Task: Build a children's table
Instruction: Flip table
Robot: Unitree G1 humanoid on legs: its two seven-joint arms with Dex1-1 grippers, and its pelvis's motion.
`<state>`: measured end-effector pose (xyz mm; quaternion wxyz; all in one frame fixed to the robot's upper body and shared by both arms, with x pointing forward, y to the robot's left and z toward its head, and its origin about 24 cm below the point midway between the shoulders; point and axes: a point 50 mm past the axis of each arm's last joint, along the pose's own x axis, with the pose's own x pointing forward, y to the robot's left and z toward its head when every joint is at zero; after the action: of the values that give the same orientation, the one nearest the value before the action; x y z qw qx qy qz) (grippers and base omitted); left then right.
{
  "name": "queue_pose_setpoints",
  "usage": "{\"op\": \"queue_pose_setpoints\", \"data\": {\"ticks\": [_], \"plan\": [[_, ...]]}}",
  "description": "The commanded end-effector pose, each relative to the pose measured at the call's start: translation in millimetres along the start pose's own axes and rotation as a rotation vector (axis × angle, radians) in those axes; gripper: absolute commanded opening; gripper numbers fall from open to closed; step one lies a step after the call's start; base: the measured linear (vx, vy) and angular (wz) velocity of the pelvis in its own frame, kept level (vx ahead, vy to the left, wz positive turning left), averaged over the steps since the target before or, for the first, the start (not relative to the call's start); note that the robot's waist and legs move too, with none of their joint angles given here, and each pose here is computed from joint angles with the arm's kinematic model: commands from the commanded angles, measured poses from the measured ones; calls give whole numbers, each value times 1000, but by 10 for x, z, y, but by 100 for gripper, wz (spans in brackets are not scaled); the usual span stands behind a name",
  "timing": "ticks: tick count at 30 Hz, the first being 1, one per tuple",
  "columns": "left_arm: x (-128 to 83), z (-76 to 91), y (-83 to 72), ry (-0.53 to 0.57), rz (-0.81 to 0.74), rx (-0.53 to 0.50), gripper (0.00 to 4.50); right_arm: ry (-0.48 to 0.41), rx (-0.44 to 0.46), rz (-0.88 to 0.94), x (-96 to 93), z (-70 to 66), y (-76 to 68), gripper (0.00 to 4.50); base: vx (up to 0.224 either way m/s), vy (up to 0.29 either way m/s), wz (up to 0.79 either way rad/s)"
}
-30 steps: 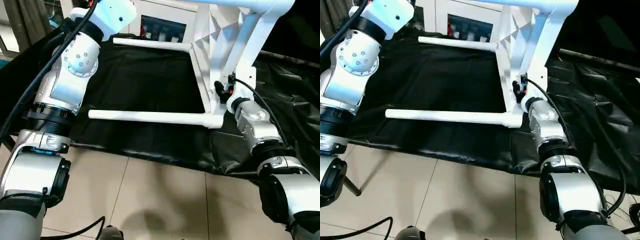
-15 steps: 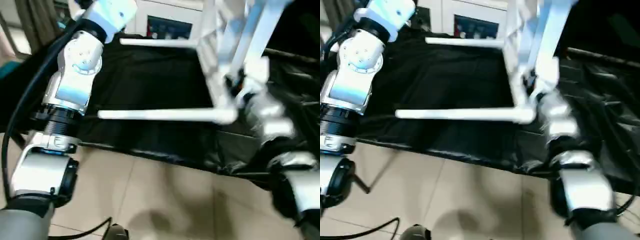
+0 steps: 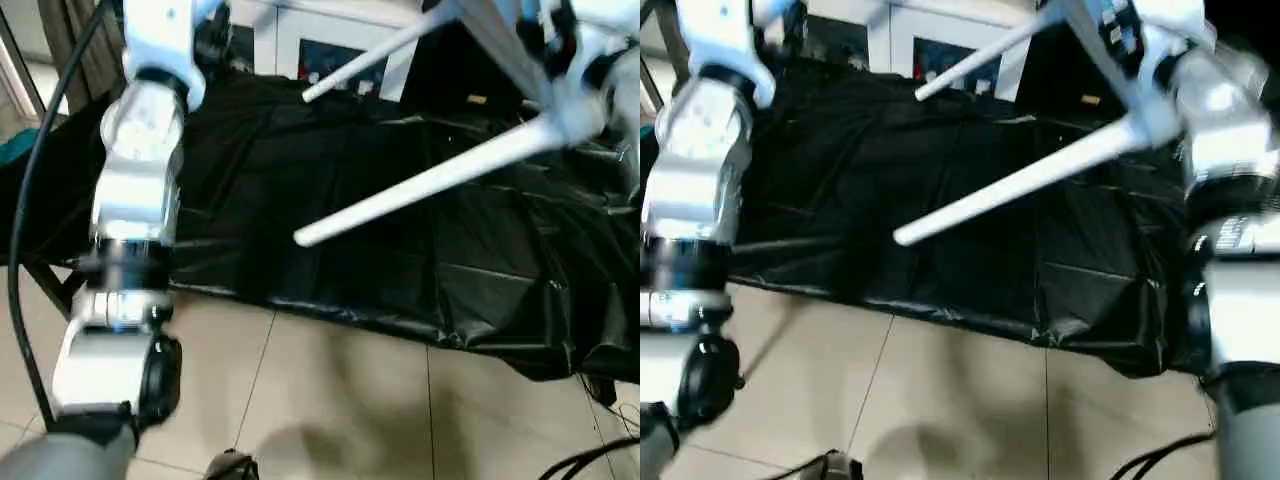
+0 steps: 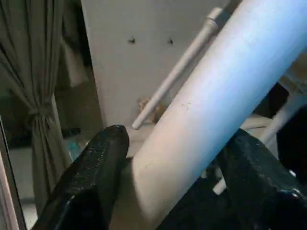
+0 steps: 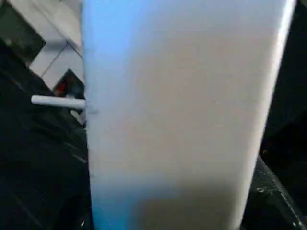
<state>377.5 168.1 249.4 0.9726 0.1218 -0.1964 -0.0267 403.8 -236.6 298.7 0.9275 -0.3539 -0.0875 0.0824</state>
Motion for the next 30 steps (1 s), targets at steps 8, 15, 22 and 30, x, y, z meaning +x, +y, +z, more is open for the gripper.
{"op": "queue_pose_setpoints", "data": {"ticks": [8,15,22,30], "plan": [[-153,-483,-229,225,-88,-132,254,59,-262,233,148,348,146,195,0,0,0],[-290,-723,-307,333,-124,-155,207,117,-381,277,188,494,137,195,0,0,0],[-379,-943,-358,400,-131,-150,171,201,-492,340,200,538,145,195,0,0,0],[-449,-1087,-370,436,-136,-119,159,225,-503,423,223,511,282,195,0,0,0]]}}
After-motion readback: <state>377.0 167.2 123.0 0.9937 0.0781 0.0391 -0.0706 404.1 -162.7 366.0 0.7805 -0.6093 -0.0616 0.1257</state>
